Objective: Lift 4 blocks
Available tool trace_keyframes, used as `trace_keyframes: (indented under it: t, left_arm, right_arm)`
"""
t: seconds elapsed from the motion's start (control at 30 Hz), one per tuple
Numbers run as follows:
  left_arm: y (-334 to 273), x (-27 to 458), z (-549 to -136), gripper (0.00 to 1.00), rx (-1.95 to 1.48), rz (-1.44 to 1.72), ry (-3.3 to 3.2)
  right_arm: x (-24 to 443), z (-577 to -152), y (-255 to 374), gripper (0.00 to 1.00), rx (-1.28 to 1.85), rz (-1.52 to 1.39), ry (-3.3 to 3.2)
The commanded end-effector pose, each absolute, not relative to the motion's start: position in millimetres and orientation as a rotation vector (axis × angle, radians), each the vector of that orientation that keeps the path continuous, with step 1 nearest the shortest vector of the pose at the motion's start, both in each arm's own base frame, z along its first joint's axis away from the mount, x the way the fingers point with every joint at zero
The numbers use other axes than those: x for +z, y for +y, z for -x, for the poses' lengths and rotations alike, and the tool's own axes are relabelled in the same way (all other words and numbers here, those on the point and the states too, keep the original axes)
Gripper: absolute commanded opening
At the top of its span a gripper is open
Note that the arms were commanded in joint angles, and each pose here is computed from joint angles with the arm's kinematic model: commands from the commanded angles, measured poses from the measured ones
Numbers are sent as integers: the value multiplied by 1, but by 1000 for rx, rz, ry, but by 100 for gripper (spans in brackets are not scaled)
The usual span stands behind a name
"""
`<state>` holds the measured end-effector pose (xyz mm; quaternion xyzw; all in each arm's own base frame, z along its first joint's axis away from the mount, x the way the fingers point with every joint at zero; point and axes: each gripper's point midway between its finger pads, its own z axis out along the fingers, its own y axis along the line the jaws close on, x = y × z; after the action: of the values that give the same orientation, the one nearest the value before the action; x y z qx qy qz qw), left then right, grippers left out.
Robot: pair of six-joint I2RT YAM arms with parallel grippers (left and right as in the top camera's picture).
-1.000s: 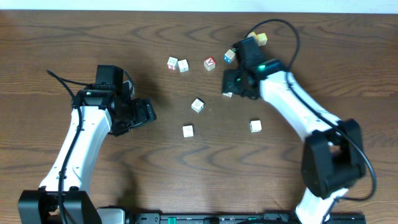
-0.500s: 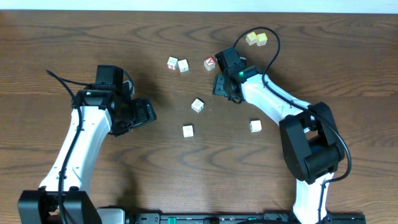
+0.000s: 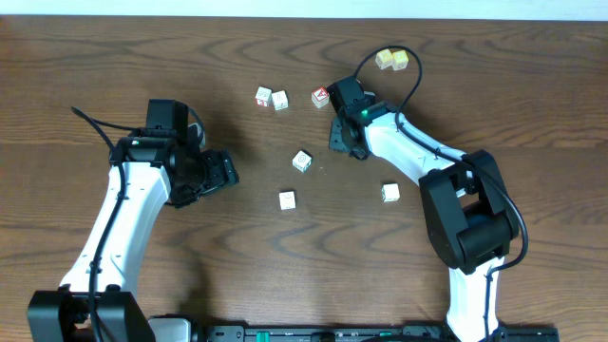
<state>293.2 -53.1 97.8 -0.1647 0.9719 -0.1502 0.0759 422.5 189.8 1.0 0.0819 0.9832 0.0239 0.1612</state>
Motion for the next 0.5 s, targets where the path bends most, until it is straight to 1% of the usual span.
trace_keyframes:
  t: [0.0,0.17,0.3,0.47]
  left_arm:
    - [-52,92,-289,84,-449,508,2933]
    - [-52,92,-289,84,-449,508,2933]
    - [-52,92,-289,84,-449,508,2933]
    - [-52,92,-289,84,-449,508,2934]
  right_arm:
    - [23,-414,186,33,65,-175,2837]
    - [40,-385,174,32,8,-131,2931]
    - [34,-371,168,30,-38,-127,2986]
    - [19,-367,172,30,-46,-108,3001]
